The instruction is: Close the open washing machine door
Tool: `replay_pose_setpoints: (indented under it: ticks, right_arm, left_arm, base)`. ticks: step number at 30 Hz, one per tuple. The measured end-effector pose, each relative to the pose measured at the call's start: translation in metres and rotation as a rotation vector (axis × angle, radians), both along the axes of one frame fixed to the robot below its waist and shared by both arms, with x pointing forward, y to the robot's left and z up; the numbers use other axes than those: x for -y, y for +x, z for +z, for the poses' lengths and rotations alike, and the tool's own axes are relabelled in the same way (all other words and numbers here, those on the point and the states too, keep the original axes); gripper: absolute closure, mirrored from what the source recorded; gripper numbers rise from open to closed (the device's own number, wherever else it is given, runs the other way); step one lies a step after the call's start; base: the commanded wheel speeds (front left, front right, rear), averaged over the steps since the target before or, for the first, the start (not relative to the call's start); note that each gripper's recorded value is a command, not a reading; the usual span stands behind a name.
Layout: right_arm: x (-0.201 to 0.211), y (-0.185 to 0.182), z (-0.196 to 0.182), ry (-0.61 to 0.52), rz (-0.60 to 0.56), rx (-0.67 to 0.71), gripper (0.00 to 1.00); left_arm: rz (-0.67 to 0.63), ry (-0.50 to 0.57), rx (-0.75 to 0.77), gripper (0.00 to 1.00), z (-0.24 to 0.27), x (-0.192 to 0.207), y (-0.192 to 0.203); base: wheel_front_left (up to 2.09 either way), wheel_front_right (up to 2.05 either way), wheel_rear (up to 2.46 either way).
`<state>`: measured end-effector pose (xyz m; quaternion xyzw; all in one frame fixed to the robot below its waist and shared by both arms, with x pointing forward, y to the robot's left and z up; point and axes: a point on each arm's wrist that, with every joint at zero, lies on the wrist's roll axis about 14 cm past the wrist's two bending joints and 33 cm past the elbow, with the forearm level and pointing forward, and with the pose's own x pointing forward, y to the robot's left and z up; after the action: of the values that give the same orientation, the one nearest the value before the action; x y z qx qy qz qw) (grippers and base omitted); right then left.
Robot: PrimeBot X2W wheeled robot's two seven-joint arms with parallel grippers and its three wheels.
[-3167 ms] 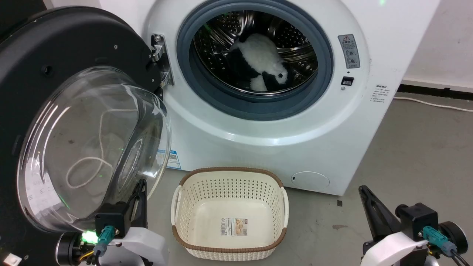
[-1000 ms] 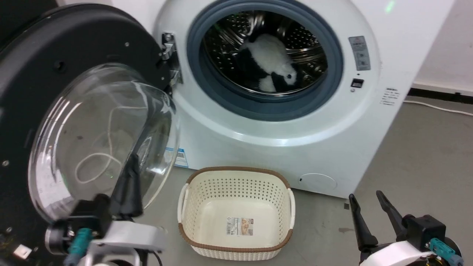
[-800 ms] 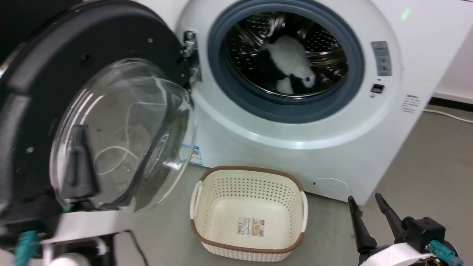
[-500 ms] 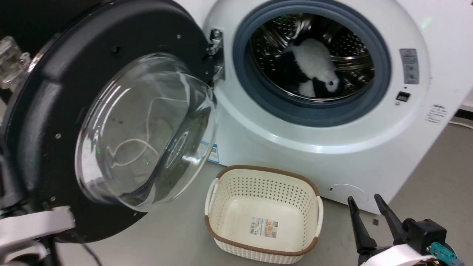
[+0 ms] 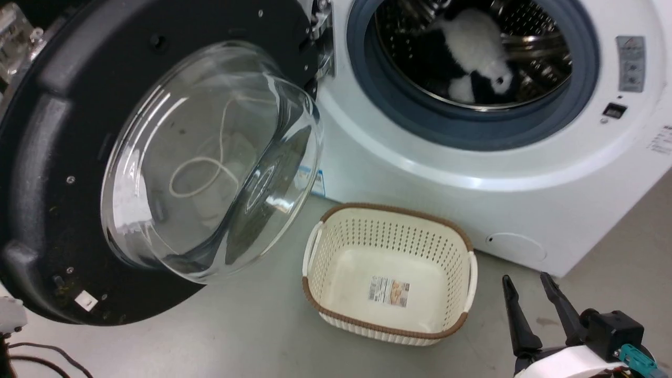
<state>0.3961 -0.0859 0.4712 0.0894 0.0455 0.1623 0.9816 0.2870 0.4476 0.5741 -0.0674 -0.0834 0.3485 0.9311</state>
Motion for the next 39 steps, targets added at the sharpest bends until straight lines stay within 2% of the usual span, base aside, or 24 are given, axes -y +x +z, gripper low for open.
replay_pose_setpoints:
  ticks: [5,9,10,13,15,20,21,29,39]
  right_arm:
    - [-0.007,0.006,-0.007,0.007,0.017,-0.016,0.00]
    - [-0.015,0.009,-0.008,0.022,0.034,-0.016,0.00]
    - [-0.020,0.009,-0.007,0.037,0.048,-0.012,0.00]
    - [-0.025,0.009,-0.007,0.049,0.058,-0.012,0.00]
    - [-0.028,0.010,-0.005,0.064,0.062,-0.008,0.00]
    - [-0.025,0.012,0.001,0.072,0.046,0.012,0.00]
    - [-0.018,0.013,0.003,0.076,0.025,0.018,0.00]
    - [0.004,0.009,0.007,0.098,-0.044,0.032,0.00]
    - [0.060,-0.005,0.004,0.132,-0.213,0.032,0.00]
  left_arm:
    - [-0.096,-0.149,-0.108,1.00,-0.028,0.005,0.011]
    - [-0.180,-0.302,-0.124,1.00,-0.040,0.020,0.014]
    - [-0.253,-0.409,-0.124,1.00,-0.045,0.036,0.008]
    - [-0.310,-0.488,-0.162,1.00,-0.058,0.052,-0.001]
    - [-0.399,-0.542,-0.157,1.00,-0.055,0.076,-0.005]
    - [-0.589,-0.555,-0.220,1.00,-0.052,0.134,-0.005]
    - [-0.743,-0.555,-0.257,1.00,-0.048,0.180,-0.001]
    - [-1.093,-0.486,-0.388,1.00,-0.046,0.284,0.005]
    - [-1.365,-0.195,-0.407,1.00,-0.045,0.371,0.057]
  base:
    - [0.00,0.00,0.00]
    - [0.00,0.00,0.00]
    - [0.00,0.00,0.00]
    - [0.00,0.00,0.00]
    - [0.00,0.00,0.00]
    - [0.00,0.00,0.00]
    - [0.00,0.00,0.00]
    - [0.00,0.00,0.00]
    - [0.00,0.00,0.00]
